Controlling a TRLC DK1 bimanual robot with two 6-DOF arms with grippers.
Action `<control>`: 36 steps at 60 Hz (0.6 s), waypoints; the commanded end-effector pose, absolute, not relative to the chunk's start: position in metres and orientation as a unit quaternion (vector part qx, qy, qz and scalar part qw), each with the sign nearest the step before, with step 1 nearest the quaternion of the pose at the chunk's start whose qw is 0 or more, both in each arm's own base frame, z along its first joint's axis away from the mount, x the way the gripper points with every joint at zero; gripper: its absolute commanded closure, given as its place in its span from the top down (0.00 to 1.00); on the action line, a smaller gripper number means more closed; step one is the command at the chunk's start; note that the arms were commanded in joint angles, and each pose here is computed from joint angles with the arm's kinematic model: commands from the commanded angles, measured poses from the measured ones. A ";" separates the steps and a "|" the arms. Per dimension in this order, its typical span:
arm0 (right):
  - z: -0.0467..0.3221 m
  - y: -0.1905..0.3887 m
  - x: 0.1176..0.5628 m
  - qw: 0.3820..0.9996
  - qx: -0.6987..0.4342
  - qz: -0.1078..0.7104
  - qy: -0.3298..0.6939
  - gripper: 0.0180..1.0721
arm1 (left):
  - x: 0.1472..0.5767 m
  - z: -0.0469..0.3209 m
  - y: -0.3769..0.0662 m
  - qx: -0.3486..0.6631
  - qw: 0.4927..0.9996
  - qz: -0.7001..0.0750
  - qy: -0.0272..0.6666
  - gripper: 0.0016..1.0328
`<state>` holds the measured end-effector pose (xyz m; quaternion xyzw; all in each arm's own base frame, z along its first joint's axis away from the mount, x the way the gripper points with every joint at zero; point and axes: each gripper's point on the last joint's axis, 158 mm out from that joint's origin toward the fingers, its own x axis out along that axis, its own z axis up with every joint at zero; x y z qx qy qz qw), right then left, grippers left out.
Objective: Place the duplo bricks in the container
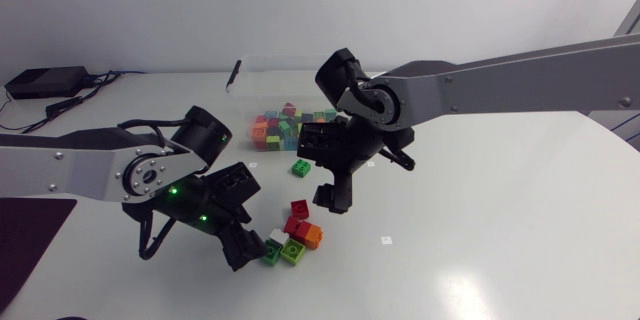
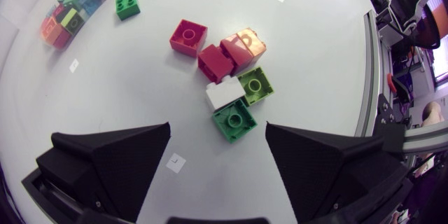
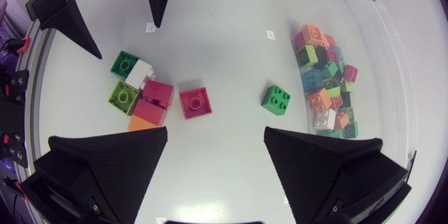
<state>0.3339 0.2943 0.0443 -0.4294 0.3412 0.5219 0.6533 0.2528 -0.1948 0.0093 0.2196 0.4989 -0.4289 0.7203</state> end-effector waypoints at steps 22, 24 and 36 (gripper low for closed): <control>0.011 0.299 0.323 0.597 -0.459 0.552 0.358 0.92 | 0.225 -0.029 -0.196 0.207 0.698 -0.400 0.557 0.92; 0.010 0.300 0.323 0.594 -0.459 0.554 0.360 0.89 | 0.224 -0.031 -0.197 0.208 0.697 -0.399 0.558 0.92; -0.002 0.310 0.319 0.582 -0.460 0.562 0.367 0.89 | 0.228 -0.037 -0.197 0.208 0.699 -0.394 0.559 0.91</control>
